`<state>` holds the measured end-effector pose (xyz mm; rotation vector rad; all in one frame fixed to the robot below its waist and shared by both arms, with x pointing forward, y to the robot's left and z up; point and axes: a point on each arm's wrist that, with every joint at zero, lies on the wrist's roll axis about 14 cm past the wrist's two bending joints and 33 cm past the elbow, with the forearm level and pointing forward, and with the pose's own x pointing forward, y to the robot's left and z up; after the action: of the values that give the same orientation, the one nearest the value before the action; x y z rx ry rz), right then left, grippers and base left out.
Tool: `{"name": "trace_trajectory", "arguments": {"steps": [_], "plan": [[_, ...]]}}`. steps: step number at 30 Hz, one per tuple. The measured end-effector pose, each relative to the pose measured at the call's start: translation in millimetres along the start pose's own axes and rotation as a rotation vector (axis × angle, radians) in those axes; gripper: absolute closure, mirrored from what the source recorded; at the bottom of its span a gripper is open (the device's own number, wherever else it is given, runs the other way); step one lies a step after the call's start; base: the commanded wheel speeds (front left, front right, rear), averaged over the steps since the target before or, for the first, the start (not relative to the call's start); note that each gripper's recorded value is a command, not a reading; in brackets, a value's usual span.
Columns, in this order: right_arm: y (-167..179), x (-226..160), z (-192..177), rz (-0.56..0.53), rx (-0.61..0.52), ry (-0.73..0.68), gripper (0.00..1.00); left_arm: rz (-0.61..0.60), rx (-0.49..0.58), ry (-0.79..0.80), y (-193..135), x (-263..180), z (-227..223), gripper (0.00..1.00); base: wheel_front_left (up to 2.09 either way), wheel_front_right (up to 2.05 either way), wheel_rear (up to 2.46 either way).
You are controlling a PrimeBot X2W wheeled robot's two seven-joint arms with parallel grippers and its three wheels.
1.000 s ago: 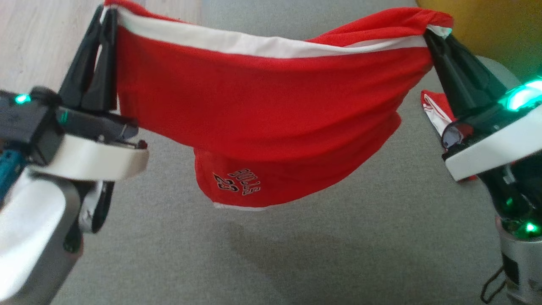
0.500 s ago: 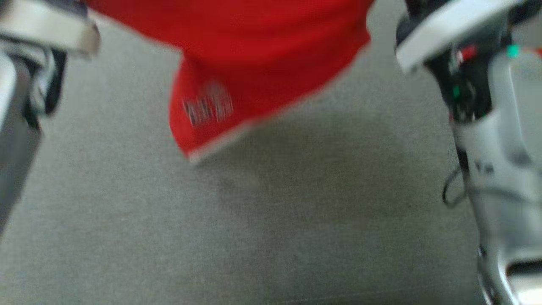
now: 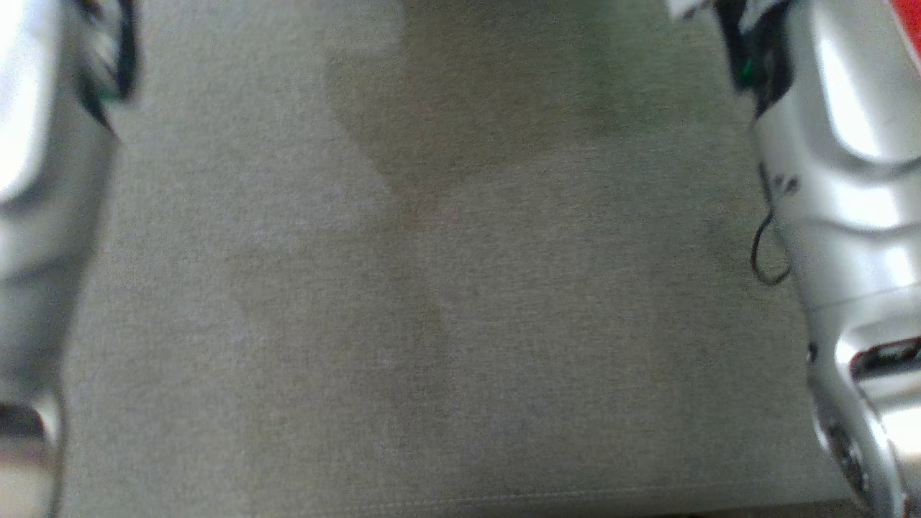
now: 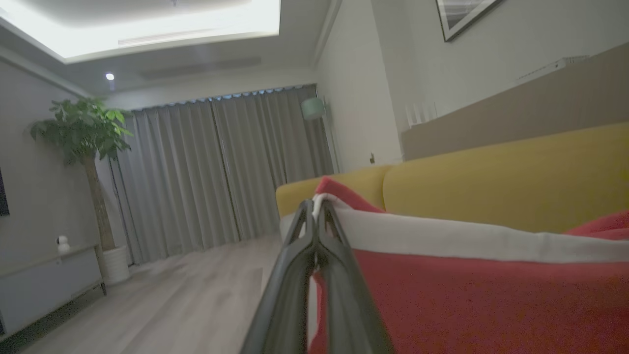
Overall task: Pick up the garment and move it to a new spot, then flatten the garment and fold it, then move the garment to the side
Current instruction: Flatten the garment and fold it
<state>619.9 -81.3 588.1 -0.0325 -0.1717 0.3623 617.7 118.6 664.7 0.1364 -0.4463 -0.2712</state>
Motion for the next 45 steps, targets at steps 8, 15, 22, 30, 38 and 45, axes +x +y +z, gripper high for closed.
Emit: {"name": "trace_trajectory", "arguments": {"steps": [8,15,22,30,38,45], "plan": [[31.9,-43.2,-116.8,0.024,0.117,0.217,1.0,0.069,-0.139,0.298,-10.7,-99.7,-110.1,1.0,0.0,0.0,0.0],[41.0,-72.2,-96.6,0.009,0.169,0.148,1.0,0.094,-0.157,0.243,-13.5,-139.4,-77.8,1.0,0.0,0.0,0.0],[55.7,-127.2,-74.4,-0.011,0.205,0.103,1.0,0.121,-0.178,0.222,-27.5,-194.8,-38.9,1.0,0.0,0.0,0.0],[69.1,-218.0,-60.7,-0.078,0.255,0.116,1.0,0.152,-0.199,0.217,-47.3,-269.8,10.4,1.0,0.0,0.0,0.0],[71.0,-277.8,-54.9,-0.14,0.275,0.193,1.0,0.125,-0.232,0.265,-66.0,-305.4,25.5,1.0,0.0,0.0,0.0],[68.1,-282.9,-66.1,-0.16,0.294,0.242,1.0,0.057,-0.277,0.367,-78.6,-299.1,-5.2,1.0,0.0,0.0,0.0]]}}
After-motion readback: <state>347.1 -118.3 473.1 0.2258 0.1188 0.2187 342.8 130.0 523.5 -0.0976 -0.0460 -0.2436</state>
